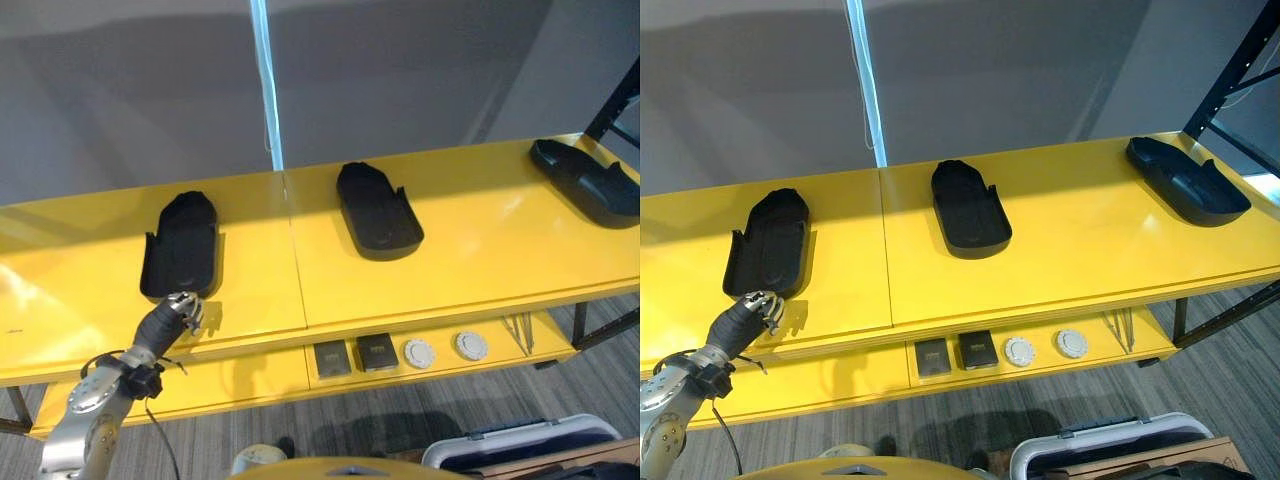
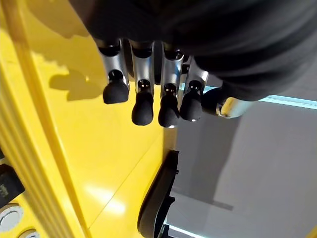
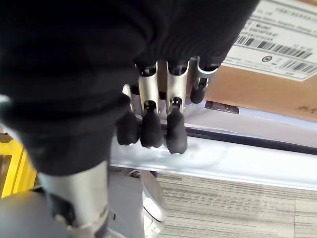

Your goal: Move parts from the plastic box to the shelf.

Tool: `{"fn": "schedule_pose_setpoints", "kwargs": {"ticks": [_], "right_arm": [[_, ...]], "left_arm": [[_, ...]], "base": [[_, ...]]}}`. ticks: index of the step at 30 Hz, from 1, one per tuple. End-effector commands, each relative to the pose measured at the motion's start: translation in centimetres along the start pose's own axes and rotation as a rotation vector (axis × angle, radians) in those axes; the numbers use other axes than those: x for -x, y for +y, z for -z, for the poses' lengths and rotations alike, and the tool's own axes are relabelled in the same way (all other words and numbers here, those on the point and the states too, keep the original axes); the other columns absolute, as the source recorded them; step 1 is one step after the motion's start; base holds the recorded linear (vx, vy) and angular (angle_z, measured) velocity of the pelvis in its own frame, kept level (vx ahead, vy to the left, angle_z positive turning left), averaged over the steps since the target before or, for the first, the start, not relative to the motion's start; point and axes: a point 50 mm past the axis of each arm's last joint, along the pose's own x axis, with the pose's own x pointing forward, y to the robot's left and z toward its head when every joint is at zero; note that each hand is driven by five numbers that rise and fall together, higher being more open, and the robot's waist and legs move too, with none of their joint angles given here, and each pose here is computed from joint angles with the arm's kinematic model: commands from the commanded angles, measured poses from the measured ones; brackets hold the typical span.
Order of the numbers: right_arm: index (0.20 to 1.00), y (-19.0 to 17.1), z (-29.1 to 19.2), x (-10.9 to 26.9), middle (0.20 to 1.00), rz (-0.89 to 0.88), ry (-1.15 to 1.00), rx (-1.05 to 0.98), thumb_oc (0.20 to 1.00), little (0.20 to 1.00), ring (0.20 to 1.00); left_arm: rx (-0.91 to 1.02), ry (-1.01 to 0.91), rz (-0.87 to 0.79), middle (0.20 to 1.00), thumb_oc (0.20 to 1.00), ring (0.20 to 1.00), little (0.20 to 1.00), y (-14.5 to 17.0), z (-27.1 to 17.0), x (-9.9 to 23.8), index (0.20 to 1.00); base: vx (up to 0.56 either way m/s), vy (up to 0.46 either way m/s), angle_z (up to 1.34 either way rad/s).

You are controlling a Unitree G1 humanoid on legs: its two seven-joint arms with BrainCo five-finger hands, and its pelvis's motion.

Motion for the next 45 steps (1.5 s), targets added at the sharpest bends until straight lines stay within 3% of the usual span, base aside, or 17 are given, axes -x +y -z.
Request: {"fn": "schedule_pose_setpoints", "kwargs": {"ticks": [1,28,45], "right_arm": [[1.000,-2.8,-3.1,0.2,1.000,0.092,-0.091,0.080,1.000,1.000,1.000],[1.000,-2.5,-2.5,0.2,1.000,0.079,-0.088,0.119,1.000,1.000,1.000],[1.000,-2.8,-3.0,0.3,1.000,0.077,-0.099,0.185,1.000,1.000,1.000]], "left_arm": [[-0.112,-0.033,-0.012,0.200,0.200,0.200,0.200,0.5,-1.6,0.0,0.200],[-0.151,-0.082,-0.288,0.200,0.200,0.200,0.200,3.0,-0.6,-0.4,0.200],[-0.174,-0.091,-0.339,0.200,0.200,0.200,0.200,3.5,-0.5,-2.4,0.200]], "base": [[0.00,0.000,0.00],[0.00,0.001,-0.01],[0.00,0.001,-0.02]]}}
